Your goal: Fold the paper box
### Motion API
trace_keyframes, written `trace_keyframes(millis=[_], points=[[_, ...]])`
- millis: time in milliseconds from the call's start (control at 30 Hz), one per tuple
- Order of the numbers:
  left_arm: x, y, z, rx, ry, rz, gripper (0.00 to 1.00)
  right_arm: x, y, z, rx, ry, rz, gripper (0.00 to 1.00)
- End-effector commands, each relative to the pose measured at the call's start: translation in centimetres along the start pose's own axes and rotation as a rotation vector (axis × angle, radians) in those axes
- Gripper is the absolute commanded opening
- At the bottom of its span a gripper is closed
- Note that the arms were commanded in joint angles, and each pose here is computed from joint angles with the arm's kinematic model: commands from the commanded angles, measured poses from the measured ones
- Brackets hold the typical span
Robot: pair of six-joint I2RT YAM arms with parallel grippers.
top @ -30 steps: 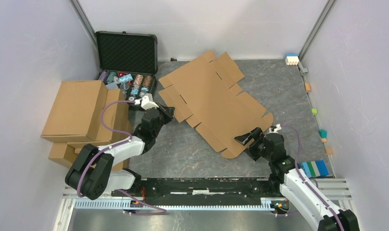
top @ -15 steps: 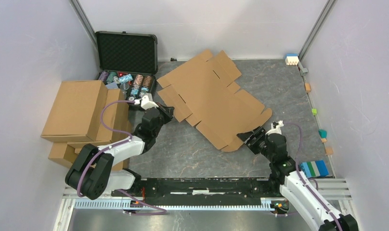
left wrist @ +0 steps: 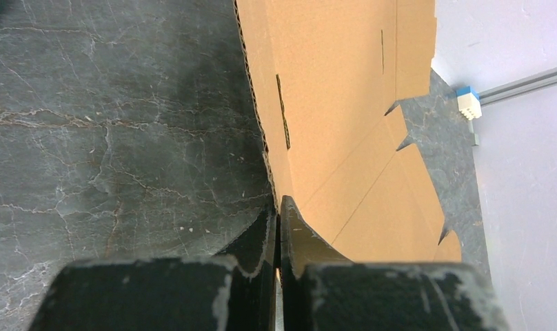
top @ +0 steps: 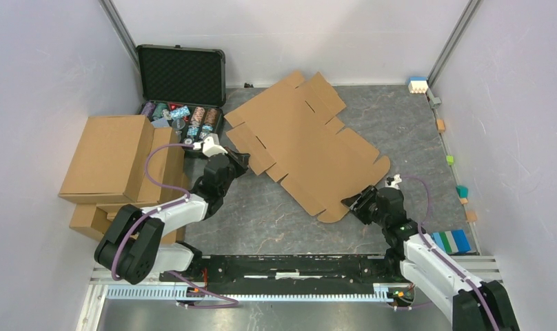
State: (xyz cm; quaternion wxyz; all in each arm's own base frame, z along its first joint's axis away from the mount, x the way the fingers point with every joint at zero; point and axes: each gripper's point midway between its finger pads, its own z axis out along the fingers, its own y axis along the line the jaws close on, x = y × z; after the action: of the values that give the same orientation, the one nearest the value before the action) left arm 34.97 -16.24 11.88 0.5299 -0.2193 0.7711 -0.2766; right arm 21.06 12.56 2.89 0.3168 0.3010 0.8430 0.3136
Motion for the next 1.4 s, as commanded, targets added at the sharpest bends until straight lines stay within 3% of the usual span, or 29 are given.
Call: trace_keyframes(millis=[0, 133, 267, 333, 467, 567, 633, 833, 1033, 1167, 1367], points=[[-1.1, -1.8, 0.3, 0.041, -0.022, -0.008, 0.02, -0.8, 0.2, 0.6, -0.019, -0.044, 0.042, 0.48], [-1.0, -1.6, 0.4, 0.033, -0.022, -0.004, 0.02, -1.0, -0.7, 1.0, 0.020, -0.043, 0.018, 0.35], [-0.9, -1.3, 0.5, 0.022, -0.021, -0.002, 0.03, -2.7, 0.0, 0.7, 0.044, -0.083, -0.079, 0.09], [-1.1, -1.2, 0.3, 0.011, -0.027, -0.008, 0.09, -4.1, 0.4, 0.2, 0.077, -0.119, -0.160, 0.00], [-1.4, -1.0, 0.0, -0.001, -0.033, 0.003, 0.42, -7.0, 1.7, -1.1, 0.137, -0.171, -0.337, 0.00], [-1.5, -2.1, -0.1, 0.043, -0.002, 0.086, 0.65, -9.1, 2.7, -2.4, 0.187, -0.189, -0.485, 0.00], [-1.3, -3.4, -0.4, 0.108, 0.030, 0.153, 0.72, -10.0, 2.9, -3.3, 0.240, -0.183, -0.569, 0.00], [-1.4, -3.7, -0.6, 0.126, 0.035, 0.210, 0.80, -13.1, 3.6, -6.2, 0.365, -0.210, -0.733, 0.00], [-1.1, -3.1, -0.1, 0.093, 0.049, 0.231, 0.87, -15.3, 2.8, -9.4, 0.509, -0.272, -0.780, 0.00], [0.1, -1.4, 1.4, 0.009, 0.112, 0.220, 0.91, -15.6, 3.5, -10.5, 0.479, -0.296, -0.820, 0.00], [1.8, -0.9, 3.5, 0.034, 0.197, 0.216, 0.91, -15.5, 5.1, -11.6, 0.396, -0.298, -0.934, 0.00]])
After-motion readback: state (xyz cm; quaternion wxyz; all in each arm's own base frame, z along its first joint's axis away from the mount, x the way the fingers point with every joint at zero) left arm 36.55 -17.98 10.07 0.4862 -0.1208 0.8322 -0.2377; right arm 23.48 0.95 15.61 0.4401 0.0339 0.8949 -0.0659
